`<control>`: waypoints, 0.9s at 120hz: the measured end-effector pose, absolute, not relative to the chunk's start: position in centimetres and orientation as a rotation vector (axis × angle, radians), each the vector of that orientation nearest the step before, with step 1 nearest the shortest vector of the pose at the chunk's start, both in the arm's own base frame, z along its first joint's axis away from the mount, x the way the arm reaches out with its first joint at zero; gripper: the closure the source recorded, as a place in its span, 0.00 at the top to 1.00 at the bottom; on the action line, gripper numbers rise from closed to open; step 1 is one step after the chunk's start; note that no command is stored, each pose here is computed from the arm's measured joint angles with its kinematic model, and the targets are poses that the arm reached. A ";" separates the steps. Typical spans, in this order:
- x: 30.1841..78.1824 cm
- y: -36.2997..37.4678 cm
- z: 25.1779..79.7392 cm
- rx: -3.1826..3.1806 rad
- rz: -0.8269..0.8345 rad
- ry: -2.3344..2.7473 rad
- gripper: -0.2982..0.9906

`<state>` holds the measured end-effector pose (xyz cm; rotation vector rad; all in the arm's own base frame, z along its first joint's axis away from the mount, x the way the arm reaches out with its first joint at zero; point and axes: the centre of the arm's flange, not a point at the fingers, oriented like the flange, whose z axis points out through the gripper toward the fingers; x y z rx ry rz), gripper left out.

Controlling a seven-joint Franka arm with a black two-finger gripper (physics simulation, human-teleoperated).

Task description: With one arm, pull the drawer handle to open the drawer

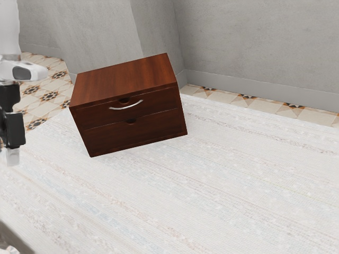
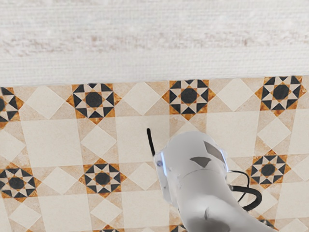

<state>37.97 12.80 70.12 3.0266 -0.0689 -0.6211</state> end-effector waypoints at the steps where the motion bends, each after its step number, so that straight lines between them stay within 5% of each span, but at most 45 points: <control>1: 38.3 12.9 70.0 3.035 -0.596 -0.087 0.77; 44: 47.5 11.2 71.7 3.167 0.042 -0.996 0.77; 68: 56.6 12.6 66.7 3.011 0.138 -1.463 0.77; 108: 61.4 15.7 61.9 3.008 0.214 -1.440 0.77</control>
